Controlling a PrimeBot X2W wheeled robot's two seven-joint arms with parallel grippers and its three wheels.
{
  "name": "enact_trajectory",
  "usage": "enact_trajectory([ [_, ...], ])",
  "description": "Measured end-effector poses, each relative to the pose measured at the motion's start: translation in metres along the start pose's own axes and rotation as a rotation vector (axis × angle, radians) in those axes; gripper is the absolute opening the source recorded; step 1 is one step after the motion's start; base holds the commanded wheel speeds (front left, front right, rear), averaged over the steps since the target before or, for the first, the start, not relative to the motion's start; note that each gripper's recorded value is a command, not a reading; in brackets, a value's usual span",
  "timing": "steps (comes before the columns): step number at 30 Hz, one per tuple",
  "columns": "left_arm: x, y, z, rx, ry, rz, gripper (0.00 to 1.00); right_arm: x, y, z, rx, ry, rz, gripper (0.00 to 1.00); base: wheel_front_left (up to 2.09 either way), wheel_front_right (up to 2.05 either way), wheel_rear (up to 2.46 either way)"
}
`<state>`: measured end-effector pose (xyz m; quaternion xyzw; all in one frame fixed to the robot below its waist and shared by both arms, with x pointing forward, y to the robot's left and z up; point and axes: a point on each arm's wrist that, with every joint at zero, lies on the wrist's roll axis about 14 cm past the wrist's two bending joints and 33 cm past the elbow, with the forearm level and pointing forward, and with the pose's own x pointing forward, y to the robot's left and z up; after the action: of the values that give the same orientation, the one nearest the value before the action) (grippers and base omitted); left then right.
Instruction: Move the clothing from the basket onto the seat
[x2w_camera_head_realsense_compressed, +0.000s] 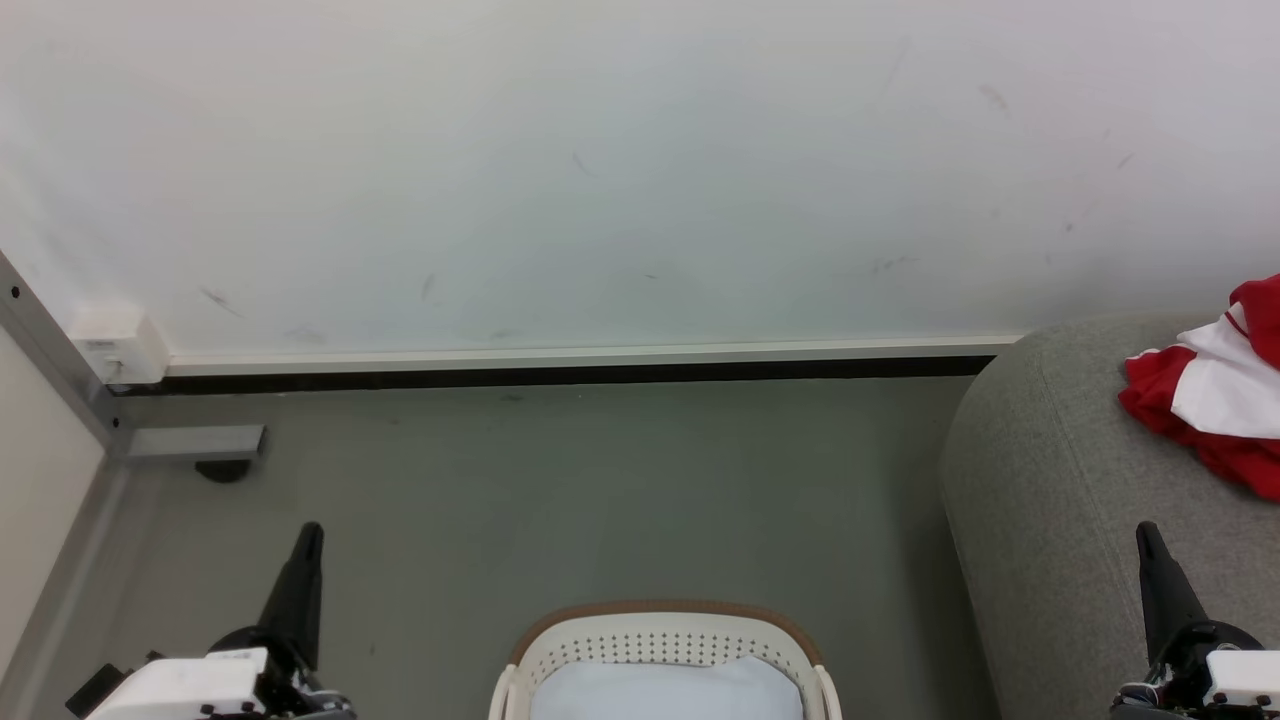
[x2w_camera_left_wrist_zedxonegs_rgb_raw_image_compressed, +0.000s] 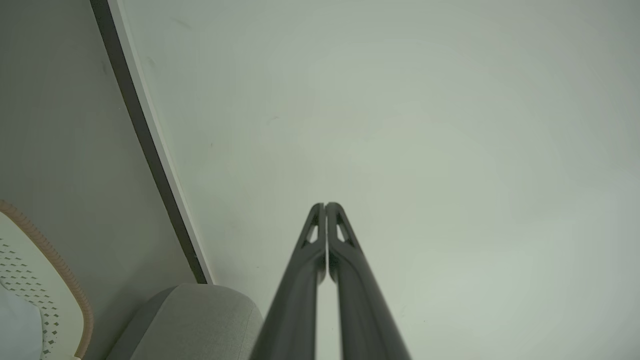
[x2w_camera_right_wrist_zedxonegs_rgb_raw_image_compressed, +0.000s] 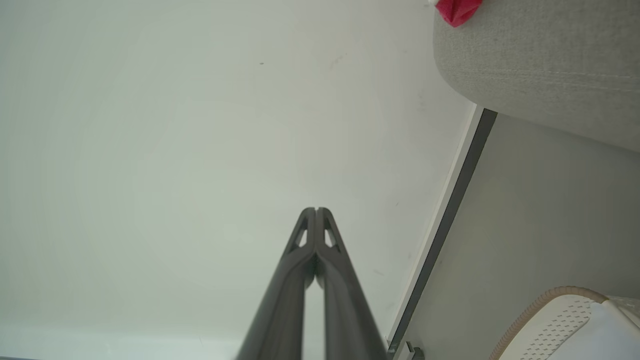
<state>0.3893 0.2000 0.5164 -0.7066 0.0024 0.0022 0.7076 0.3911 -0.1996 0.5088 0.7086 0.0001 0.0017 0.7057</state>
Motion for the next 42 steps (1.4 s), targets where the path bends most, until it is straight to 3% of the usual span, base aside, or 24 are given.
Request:
enact_trajectory([
  [42, 0.0001, 0.0, 0.0, 0.0, 0.0, 0.0, 0.0, 0.0002, 0.0002, -0.0008, -0.001, 0.001, 0.0, 0.0, 0.0, 0.0, 0.0],
])
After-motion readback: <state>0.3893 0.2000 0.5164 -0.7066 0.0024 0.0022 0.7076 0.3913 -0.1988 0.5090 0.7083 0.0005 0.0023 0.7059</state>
